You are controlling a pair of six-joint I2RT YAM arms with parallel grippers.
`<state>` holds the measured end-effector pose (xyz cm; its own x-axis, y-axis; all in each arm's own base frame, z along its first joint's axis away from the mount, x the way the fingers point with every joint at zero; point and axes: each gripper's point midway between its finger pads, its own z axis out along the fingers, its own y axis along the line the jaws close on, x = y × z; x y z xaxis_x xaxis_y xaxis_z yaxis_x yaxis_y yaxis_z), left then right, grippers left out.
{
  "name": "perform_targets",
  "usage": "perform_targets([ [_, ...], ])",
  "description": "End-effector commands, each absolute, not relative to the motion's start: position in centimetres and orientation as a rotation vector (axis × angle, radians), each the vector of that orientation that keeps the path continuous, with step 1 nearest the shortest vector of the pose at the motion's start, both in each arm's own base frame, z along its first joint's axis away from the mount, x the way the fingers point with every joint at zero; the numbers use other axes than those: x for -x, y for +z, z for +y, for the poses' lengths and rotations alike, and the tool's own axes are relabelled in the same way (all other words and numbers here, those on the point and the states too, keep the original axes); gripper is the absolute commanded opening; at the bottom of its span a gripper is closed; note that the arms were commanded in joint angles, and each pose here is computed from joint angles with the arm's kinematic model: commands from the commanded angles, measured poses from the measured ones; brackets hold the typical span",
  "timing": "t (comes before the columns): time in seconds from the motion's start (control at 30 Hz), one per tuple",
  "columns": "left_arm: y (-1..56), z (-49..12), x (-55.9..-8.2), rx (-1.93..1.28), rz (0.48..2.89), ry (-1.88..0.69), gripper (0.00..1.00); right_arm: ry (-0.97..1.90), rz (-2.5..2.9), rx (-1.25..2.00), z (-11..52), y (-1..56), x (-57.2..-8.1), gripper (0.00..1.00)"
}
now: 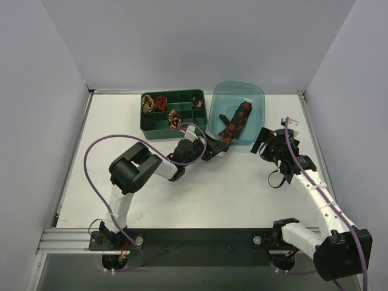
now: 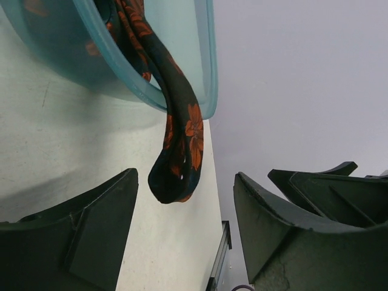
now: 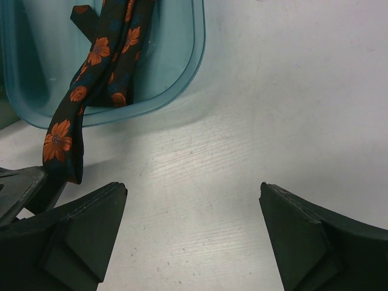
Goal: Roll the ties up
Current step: Pick up the tie from the bin.
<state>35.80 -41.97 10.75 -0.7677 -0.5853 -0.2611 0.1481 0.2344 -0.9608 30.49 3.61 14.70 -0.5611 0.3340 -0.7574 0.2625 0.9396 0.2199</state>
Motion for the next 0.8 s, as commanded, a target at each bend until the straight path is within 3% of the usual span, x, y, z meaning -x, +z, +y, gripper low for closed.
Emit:
perform_targets([
  [0.0,11.6,-43.4,-36.2,0.399,1.881,-1.603,0.72,0.099,2.189,-0.411,3.5,15.3,-30.5,0.99],
  [0.33,11.7,-43.5,-36.9,0.384,1.836,-1.574,0.54,0.123,2.199,-0.4,3.9,15.1,-30.5,0.99],
  [0.37,11.9,-43.8,-37.1,0.364,1.827,-1.572,0.43,0.123,2.2,-0.396,3.9,15.1,-30.5,0.99],
  [0.43,12.3,-43.9,-37.3,0.347,1.821,-1.565,0.35,0.123,2.202,-0.394,3.9,15.1,-30.5,0.99],
  [0.57,13.7,-44.1,-37.3,0.283,1.827,-1.543,0.03,0.129,2.205,-0.394,4.0,15.0,-30.5,0.99],
  [0.77,22.2,-45.4,-38.1,0.035,1.831,-1.506,0.0,0.137,2.206,-0.388,4.2,15.1,-30.6,0.99],
])
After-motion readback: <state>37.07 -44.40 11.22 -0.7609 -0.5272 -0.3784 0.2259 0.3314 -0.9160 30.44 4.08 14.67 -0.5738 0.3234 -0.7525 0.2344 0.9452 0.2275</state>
